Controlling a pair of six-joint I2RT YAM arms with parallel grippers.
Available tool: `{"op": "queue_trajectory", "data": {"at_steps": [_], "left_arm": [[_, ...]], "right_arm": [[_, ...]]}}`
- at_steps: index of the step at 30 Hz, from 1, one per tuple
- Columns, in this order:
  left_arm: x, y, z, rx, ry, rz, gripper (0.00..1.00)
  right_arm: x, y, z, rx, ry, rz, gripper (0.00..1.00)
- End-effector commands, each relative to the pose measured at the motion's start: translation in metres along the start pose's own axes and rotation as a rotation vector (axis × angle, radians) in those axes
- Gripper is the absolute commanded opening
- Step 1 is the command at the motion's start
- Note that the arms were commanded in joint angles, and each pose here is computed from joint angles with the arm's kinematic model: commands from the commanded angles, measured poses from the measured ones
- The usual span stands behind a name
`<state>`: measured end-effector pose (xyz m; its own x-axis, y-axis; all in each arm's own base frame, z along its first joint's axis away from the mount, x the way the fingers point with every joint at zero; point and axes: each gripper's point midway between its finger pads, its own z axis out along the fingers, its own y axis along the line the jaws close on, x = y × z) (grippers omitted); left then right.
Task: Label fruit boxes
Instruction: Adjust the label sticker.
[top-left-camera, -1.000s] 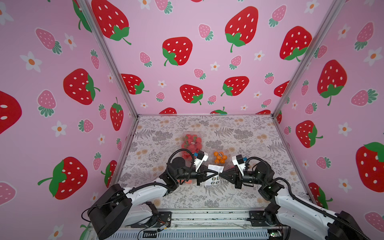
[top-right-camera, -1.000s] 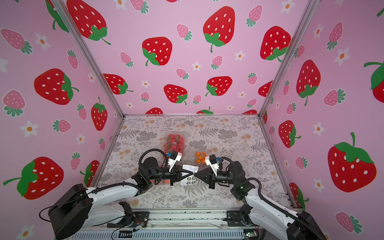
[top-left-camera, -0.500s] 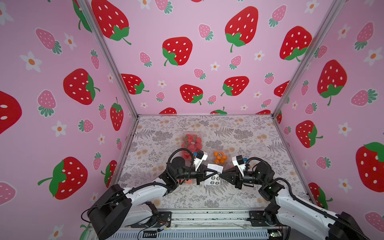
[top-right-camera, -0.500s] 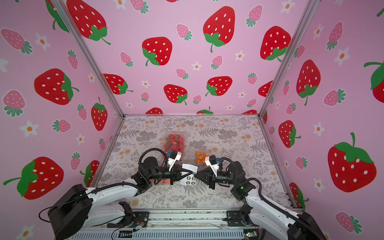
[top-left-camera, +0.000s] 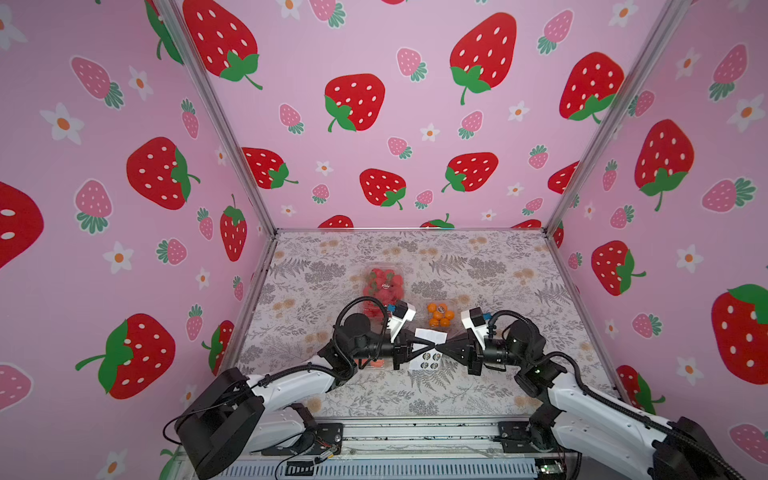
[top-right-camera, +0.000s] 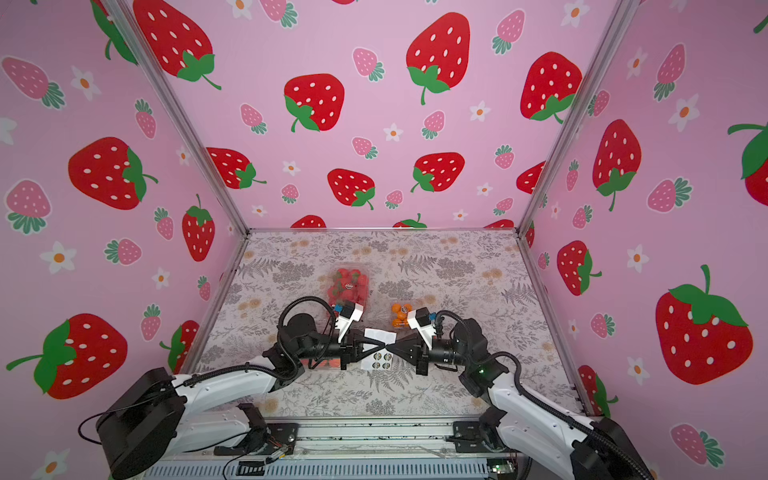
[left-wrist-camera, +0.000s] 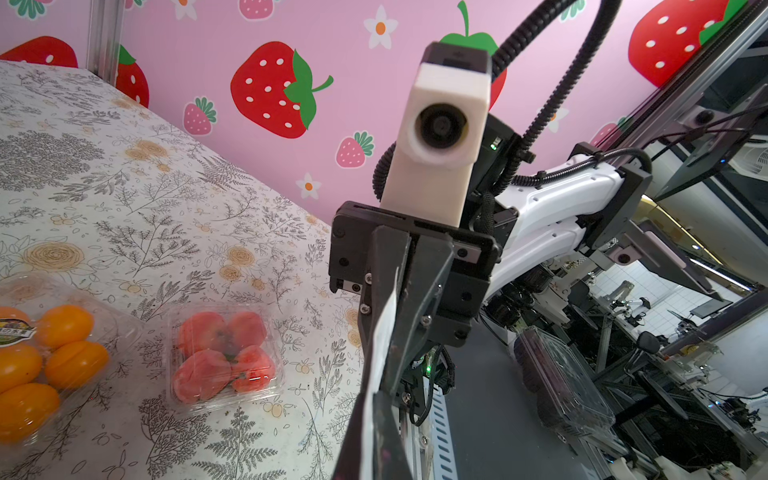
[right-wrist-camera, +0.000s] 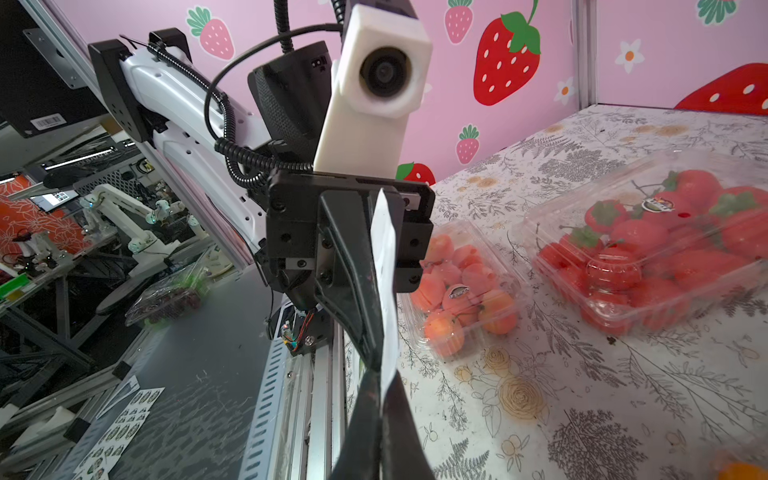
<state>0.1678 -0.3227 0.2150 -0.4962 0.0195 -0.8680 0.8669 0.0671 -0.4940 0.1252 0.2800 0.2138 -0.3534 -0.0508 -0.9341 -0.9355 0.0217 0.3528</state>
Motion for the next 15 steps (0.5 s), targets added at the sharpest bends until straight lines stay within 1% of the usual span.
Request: {"op": "queue_trajectory", "data": {"at_steps": [1,3,4,5,7,10,11,12,13,15], "left_arm": [[-0.0023,-0.0025,-0.0021,0.009,-0.012,0.017,0.00],[-0.0016,-0.0023,-0.0020,0.008,-0.009,0.017,0.00],[-0.0007,-0.0023,-0.0015,0.011,-0.006,0.017,0.02],[-0.0013,-0.0024,-0.0012,0.014,-0.006,0.019,0.09],[-0.0007,-0.0041,-0.0004,0.030,-0.004,0.017,0.12],[-0.0001,-0.0060,-0.0010,0.040,-0.005,0.022,0.09],[-0.0008,-0.0059,-0.0014,0.035,-0.007,0.025,0.07],[-0.0002,-0.0059,-0.0019,0.032,-0.004,0.025,0.02],[-0.0008,-0.0062,-0.0022,0.031,-0.005,0.027,0.00],[-0.0016,-0.0071,-0.0024,0.033,-0.006,0.029,0.00]], "right_arm": [[-0.0062,0.0043,-0.0036,-0.017,-0.017,-0.038,0.00],[-0.0056,0.0028,-0.0060,-0.003,-0.023,-0.037,0.00],[-0.0070,0.0040,-0.0062,-0.007,-0.026,-0.042,0.00],[-0.0080,0.0053,-0.0060,-0.014,-0.026,-0.042,0.00],[-0.0112,0.0086,-0.0051,-0.036,-0.029,-0.044,0.00],[-0.0115,0.0090,-0.0034,-0.050,-0.026,-0.039,0.00],[-0.0108,0.0089,-0.0027,-0.053,-0.022,-0.037,0.00],[-0.0107,0.0083,-0.0025,-0.053,-0.023,-0.036,0.00],[-0.0110,0.0089,-0.0024,-0.056,-0.024,-0.036,0.00],[-0.0119,0.0099,-0.0024,-0.061,-0.026,-0.039,0.00]]}}
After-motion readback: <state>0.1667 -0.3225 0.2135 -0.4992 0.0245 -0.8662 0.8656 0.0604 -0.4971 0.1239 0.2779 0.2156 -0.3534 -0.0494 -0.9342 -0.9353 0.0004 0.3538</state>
